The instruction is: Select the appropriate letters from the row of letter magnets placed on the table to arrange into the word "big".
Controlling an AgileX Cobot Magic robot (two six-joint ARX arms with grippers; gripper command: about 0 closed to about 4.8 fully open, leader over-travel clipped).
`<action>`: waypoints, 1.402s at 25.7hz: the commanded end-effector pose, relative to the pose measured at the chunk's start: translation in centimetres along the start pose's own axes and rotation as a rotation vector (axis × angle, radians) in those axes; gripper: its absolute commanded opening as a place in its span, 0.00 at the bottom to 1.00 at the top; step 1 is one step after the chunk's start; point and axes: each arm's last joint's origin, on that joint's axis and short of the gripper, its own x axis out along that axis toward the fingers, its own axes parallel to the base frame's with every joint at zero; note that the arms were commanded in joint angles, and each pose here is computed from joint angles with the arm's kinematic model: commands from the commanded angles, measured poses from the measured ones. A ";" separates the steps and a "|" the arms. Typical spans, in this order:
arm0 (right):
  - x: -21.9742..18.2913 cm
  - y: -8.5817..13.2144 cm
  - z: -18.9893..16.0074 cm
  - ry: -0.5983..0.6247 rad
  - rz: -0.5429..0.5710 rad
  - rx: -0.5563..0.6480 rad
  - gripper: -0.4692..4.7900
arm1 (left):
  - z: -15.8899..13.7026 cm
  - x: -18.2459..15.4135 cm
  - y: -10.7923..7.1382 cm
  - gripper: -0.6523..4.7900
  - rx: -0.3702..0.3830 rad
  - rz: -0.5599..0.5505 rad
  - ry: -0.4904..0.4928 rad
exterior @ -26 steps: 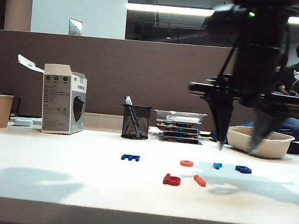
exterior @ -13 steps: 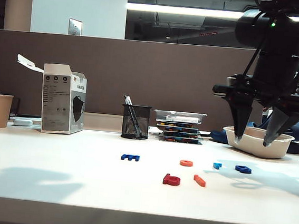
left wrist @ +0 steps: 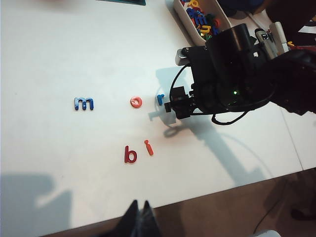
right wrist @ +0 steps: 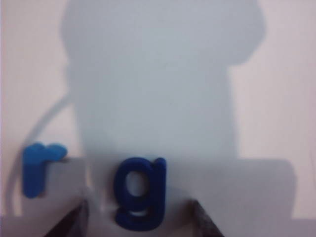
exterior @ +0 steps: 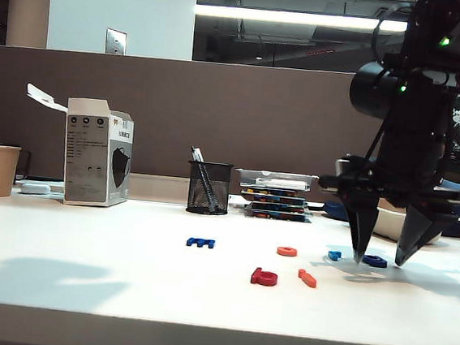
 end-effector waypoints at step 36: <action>1.2 -0.1 -0.7 0.089 -0.019 -0.007 0.26 | 0.2 -0.2 0.0 0.11 -0.004 -0.002 -0.013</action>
